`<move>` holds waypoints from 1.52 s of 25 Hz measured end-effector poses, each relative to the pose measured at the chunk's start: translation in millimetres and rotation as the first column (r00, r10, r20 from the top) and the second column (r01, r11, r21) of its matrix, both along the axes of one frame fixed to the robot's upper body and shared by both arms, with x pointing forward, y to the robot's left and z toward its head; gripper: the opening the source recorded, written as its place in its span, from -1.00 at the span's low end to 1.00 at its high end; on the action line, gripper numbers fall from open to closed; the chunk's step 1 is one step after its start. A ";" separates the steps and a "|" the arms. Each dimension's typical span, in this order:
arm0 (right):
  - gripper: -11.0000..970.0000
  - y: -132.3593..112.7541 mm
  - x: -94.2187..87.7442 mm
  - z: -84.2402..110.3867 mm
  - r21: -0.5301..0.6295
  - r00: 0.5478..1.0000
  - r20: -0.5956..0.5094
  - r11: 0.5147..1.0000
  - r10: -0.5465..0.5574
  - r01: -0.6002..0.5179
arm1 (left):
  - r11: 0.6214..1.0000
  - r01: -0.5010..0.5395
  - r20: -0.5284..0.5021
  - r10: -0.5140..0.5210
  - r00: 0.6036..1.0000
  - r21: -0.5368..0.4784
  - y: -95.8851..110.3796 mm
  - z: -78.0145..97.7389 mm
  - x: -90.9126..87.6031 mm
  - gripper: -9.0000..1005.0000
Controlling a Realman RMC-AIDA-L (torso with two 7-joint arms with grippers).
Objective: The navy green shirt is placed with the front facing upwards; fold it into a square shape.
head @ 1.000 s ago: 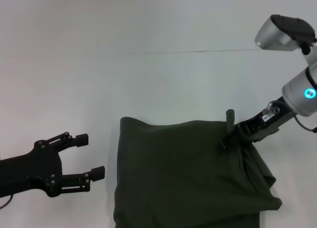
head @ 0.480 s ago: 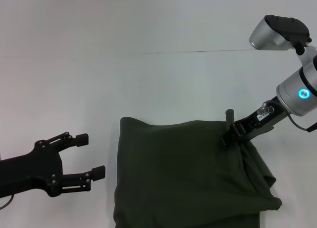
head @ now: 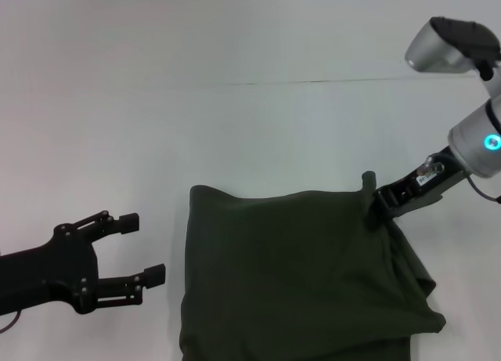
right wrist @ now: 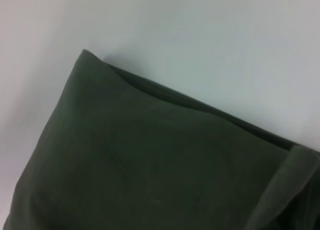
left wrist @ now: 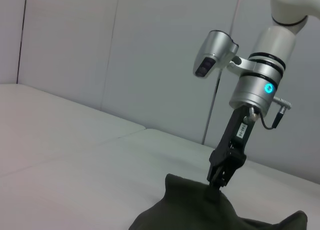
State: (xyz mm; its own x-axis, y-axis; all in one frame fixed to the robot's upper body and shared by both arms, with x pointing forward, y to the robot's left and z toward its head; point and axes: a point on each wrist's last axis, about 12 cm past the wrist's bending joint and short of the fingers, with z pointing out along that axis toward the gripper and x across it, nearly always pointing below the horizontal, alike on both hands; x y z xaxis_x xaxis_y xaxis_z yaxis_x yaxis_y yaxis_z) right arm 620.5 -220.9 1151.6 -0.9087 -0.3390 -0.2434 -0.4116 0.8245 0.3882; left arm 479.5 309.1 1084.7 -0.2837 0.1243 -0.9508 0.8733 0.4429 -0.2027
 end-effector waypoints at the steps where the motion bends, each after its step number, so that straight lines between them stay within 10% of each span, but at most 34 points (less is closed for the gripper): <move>1: -0.69 -1.3 0.2 1.6 0.003 1.000 0.003 1.000 -0.002 0.002 | 1.000 0.000 0.000 0.000 1.000 0.000 0.1 -0.1 -0.2 0.91; 21: -0.95 -55.6 -9.1 22.9 0.143 0.991 0.046 0.982 -0.129 0.122 | 1.000 0.004 0.000 -0.004 1.000 -0.001 0.0 0.8 0.4 0.90; 38: -0.88 -71.2 -19.3 -9.2 0.028 0.993 -0.025 0.993 -0.117 0.118 | 1.000 0.004 -0.004 -0.004 1.000 -0.005 -0.9 -0.2 1.7 0.89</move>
